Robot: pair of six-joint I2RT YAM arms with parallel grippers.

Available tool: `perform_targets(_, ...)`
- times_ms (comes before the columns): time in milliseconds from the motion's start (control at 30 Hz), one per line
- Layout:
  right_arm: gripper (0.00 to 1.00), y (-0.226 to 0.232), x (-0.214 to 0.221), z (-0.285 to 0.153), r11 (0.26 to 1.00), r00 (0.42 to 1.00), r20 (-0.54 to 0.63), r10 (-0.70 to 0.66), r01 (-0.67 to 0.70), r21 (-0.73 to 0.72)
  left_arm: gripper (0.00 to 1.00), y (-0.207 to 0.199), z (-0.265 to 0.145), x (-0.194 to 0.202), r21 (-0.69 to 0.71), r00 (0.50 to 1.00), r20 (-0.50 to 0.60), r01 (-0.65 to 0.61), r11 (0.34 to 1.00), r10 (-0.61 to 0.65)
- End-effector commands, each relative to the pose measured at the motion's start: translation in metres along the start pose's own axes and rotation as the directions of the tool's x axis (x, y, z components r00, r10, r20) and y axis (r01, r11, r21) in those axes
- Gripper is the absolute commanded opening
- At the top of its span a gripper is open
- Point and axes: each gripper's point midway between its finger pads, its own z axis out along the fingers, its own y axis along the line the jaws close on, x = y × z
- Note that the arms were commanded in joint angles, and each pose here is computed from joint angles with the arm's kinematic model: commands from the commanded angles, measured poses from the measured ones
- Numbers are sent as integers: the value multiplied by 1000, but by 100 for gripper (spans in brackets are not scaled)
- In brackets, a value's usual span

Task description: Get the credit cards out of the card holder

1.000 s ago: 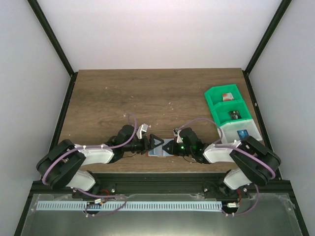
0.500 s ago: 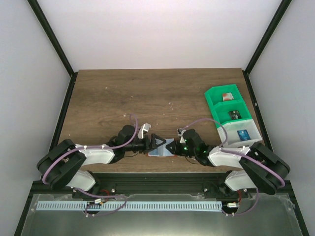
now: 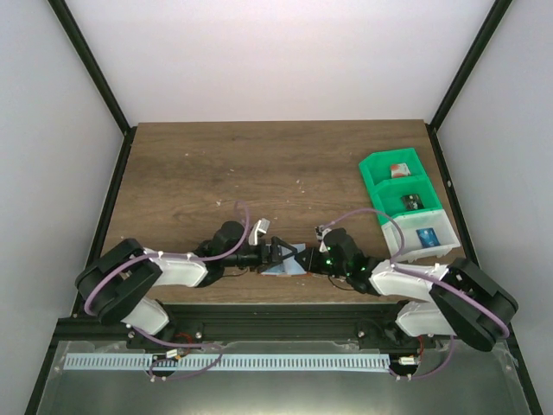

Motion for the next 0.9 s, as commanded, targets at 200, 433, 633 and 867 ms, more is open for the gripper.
perform_targets(200,15,-7,-2,-9,999,999,42,-14,13,31,99,-13,8,-3,42,1000,0,-28,999,28)
perform_targets(433,16,-15,-9,-20,998,994,106,5,-12,66,99,-16,13,-5,59,1000,-3,-24,998,24)
perform_targets(633,16,-13,-14,-28,998,990,142,0,-10,66,99,-23,24,-4,76,999,-33,-37,996,40)
perform_targets(867,16,-1,-9,-25,1000,994,102,-26,26,9,99,-3,7,-12,-19,999,18,-36,999,37)
